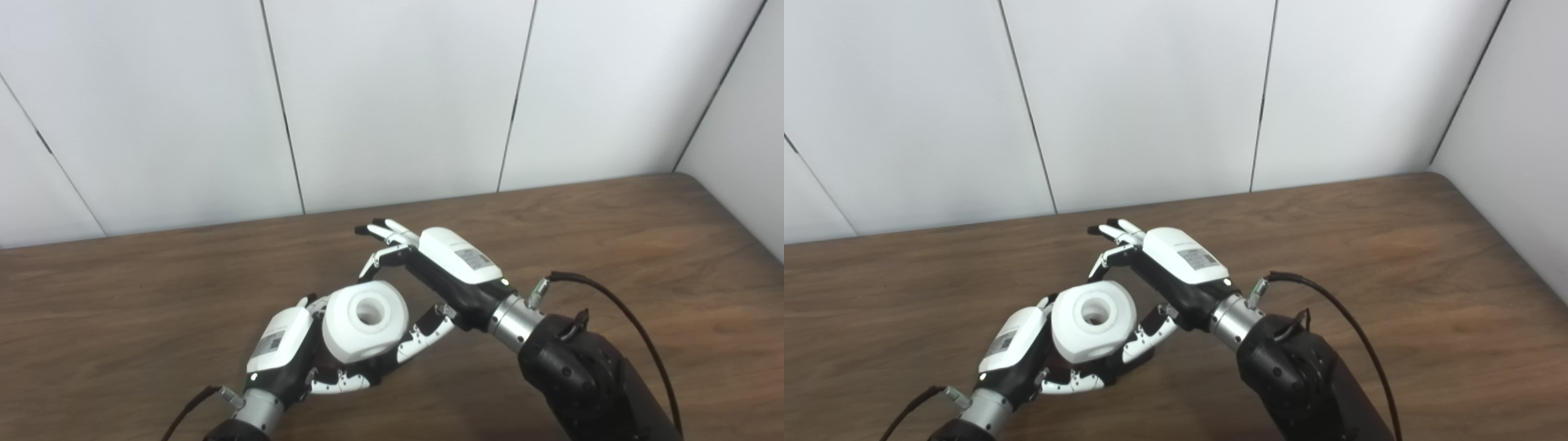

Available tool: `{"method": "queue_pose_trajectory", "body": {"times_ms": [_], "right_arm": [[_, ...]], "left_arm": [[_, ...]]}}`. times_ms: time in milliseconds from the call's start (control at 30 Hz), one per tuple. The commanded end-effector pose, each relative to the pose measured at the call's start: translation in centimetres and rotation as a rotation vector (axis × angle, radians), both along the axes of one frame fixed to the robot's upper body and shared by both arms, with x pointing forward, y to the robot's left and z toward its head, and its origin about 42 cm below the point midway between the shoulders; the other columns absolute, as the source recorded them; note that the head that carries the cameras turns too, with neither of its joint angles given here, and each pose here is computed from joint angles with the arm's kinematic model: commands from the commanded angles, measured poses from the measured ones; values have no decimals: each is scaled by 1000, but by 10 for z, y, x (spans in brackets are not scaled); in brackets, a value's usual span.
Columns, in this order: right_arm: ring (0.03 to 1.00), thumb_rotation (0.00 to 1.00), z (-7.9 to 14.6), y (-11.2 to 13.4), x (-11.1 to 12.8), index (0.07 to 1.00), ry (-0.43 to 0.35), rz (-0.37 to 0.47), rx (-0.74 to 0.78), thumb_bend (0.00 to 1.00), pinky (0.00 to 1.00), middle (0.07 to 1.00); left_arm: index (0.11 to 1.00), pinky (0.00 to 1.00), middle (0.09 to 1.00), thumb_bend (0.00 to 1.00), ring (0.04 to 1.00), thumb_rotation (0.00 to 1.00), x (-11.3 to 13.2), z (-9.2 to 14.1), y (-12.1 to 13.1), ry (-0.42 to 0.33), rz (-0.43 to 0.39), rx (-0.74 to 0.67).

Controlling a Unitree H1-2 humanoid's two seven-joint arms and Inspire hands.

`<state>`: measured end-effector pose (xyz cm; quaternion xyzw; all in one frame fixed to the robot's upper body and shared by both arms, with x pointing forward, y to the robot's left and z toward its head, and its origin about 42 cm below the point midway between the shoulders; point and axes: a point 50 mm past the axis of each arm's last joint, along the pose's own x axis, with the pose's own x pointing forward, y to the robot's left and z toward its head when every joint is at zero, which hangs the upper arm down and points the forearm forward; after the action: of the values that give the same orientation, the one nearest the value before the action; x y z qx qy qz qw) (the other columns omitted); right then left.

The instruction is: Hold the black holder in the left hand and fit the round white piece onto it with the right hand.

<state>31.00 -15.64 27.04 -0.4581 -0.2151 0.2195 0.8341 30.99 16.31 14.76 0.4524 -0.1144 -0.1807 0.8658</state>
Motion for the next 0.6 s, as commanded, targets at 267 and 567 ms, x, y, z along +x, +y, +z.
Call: {"method": "queue_pose_trajectory", "body": {"times_ms": [267,567], "right_arm": [[992,146,-6,1,-2,479,-27,-1,-27,503,921,958],[1000,144,-3,-3,-5,479,-27,-12,-42,503,931,961]], "left_arm": [[482,1000,927,514,918,47,2,19,-4,-78,-9,-23],[482,1000,924,514,912,47,-1,17,-5,-73,-1,-34]]}}
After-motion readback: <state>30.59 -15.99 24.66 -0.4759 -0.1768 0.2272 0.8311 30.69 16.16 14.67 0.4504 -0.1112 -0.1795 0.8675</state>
